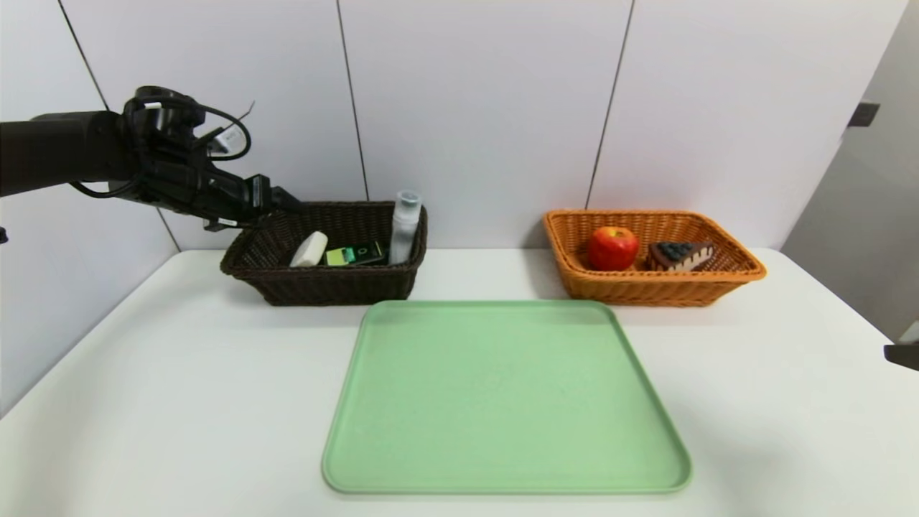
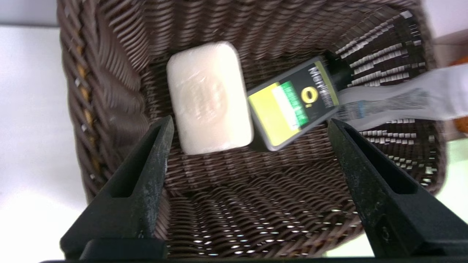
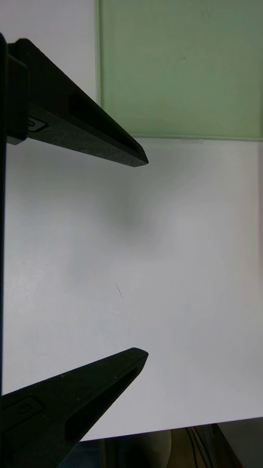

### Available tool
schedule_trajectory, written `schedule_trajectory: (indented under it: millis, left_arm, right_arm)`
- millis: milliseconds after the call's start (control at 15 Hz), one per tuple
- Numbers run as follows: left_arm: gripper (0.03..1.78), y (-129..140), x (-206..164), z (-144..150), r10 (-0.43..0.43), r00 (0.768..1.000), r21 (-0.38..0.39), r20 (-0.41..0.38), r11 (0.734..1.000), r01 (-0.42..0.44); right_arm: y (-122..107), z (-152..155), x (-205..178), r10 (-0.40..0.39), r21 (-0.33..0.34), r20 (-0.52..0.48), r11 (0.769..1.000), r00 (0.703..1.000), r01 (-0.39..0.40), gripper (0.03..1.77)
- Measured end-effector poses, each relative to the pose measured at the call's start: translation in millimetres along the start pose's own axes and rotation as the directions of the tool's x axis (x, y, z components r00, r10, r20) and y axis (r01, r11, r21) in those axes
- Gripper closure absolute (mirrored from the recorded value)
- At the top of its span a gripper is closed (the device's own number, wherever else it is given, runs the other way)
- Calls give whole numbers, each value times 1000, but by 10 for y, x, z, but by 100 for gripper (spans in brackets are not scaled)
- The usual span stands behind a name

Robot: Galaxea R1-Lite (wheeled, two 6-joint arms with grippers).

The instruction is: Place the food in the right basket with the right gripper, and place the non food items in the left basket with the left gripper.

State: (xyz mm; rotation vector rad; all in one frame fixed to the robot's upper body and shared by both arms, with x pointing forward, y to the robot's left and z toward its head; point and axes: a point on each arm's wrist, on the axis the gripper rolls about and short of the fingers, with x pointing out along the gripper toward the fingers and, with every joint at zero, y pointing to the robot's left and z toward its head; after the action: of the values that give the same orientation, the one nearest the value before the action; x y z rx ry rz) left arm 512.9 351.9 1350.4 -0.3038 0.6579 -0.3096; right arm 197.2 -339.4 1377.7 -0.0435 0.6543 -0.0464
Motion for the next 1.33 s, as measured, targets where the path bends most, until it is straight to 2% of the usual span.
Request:
schedule_trajectory:
  millis: [267,467,600,800,1000,1133,1333]
  left_arm:
    - [22,-309,-539,171,1,992,49,125,999,-8]
    - [19,-699,-1200,207,6,970,90,241,996,-29]
    - [17,-981,-1722,57,-19,961,119,276,993,-15]
    - [15,-1239,-2495,-340,-11,938,153,346,987,-45]
    - [14,-1339,-3103,-842,88,891,124,446,980,-159]
    - [14,-1342,-3344,-1261,152,866,95,476,970,-222]
    - [13,-1294,-3549,-1958,200,847,71,492,961,-268]
  right_arm:
    - [-2,56,-27,4,-3,47,1000,999,-4,9]
    - [11,205,-79,23,-40,180,999,983,-16,9]
    - [20,297,-158,37,-52,294,998,955,-23,9]
    - [17,211,-283,37,-57,348,998,937,-18,9]
    - [1,-23,-439,18,-42,384,999,923,-2,9]
    - [-4,-267,-551,3,-34,411,999,912,12,9]
    - [-1,-729,-730,4,-33,479,999,878,14,9]
